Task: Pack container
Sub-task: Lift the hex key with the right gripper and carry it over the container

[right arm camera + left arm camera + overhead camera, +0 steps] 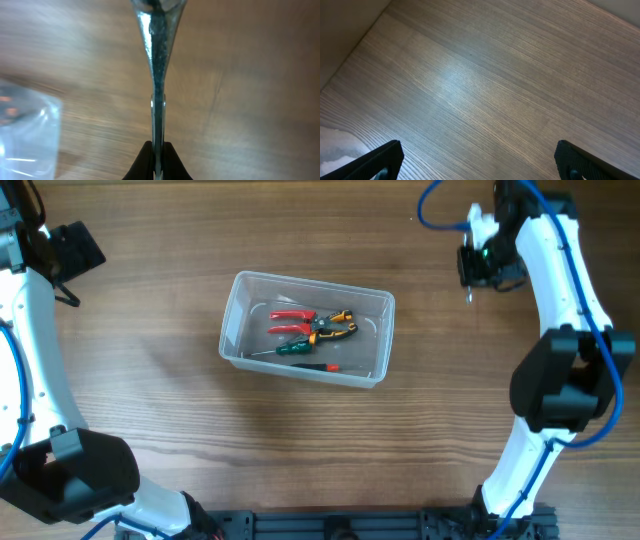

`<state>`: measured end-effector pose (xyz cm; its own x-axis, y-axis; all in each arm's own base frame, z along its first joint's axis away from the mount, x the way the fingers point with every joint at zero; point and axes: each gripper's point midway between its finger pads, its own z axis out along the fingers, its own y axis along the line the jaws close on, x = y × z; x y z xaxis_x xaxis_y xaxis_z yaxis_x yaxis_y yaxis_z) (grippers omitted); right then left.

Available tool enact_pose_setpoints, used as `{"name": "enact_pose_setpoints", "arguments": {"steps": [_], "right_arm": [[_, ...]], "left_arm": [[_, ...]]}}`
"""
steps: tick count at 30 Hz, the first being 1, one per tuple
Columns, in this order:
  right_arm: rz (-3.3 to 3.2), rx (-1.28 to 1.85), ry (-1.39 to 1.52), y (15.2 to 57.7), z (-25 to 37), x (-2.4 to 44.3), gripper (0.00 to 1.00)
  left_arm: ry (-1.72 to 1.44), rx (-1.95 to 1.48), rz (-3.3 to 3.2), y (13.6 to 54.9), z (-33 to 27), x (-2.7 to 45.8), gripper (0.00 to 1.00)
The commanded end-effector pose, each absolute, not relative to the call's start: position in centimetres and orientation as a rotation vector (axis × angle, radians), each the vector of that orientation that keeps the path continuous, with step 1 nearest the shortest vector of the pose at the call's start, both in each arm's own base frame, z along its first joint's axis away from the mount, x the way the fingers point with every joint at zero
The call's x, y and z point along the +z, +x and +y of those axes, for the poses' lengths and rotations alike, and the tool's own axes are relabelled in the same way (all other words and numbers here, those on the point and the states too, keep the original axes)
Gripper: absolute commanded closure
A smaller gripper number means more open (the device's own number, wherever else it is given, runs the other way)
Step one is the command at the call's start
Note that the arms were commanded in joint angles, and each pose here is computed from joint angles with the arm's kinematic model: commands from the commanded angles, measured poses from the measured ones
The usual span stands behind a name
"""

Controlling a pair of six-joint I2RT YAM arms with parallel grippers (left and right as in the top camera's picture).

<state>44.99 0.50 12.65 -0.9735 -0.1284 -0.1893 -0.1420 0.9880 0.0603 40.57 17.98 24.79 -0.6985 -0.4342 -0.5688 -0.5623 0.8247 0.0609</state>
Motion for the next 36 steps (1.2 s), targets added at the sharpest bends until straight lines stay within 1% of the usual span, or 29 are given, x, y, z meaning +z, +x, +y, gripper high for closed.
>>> {"name": "enact_pose_setpoints", "arguments": {"steps": [1,4,6,8,12,15,17,25,26,28,29,33,35,36], "right_arm": [[2.704,0.126,-0.481,45.8,5.4,20.5,0.96],[2.568,0.125,-0.833,44.4,11.0,22.6,0.96],[2.527,0.13,-0.974,43.4,13.5,22.6,0.96],[2.451,0.177,-1.178,41.6,17.8,22.4,0.96],[2.315,0.226,-1.412,39.1,23.1,22.5,0.96],[2.277,0.269,-1.484,38.3,25.3,21.8,0.96],[2.267,0.325,-1.541,37.8,26.6,20.6,0.96],[2.44,0.369,-1.624,38.6,27.4,11.6,0.96],[2.484,0.379,-1.641,38.6,27.4,9.4,0.96],[2.538,0.391,-1.655,38.4,27.3,7.0,0.96],[2.603,0.401,-1.638,38.2,27.2,5.0,0.96],[2.669,0.415,-1.626,37.9,27.1,2.8,0.96],[2.67,0.415,-1.625,37.9,27.1,2.8,0.87],[2.671,0.415,-1.624,37.9,27.1,2.8,0.86]], "left_arm": [[-0.745,0.315,2.427,40.5,18.2,25.7,0.0],[-0.745,0.315,2.427,40.5,18.2,25.7,0.0],[-0.745,0.315,2.427,40.5,18.2,25.7,0.0],[-0.745,0.315,2.427,40.5,18.2,25.7,0.0],[-0.745,0.315,2.427,40.5,18.2,25.7,0.0],[-0.745,0.315,2.427,40.5,18.2,25.7,0.0],[-0.745,0.315,2.427,40.5,18.2,25.7,0.0],[-0.745,0.315,2.427,40.5,18.2,25.7,0.0],[-0.745,0.315,2.427,40.5,18.2,25.7,0.0],[-0.745,0.315,2.427,40.5,18.2,25.7,0.0],[-0.745,0.315,2.427,40.5,18.2,25.7,0.0],[-0.745,0.315,2.427,40.5,18.2,25.7,0.0],[-0.745,0.315,2.427,40.5,18.2,25.7,0.0],[-0.745,0.315,2.427,40.5,18.2,25.7,0.0]]}}
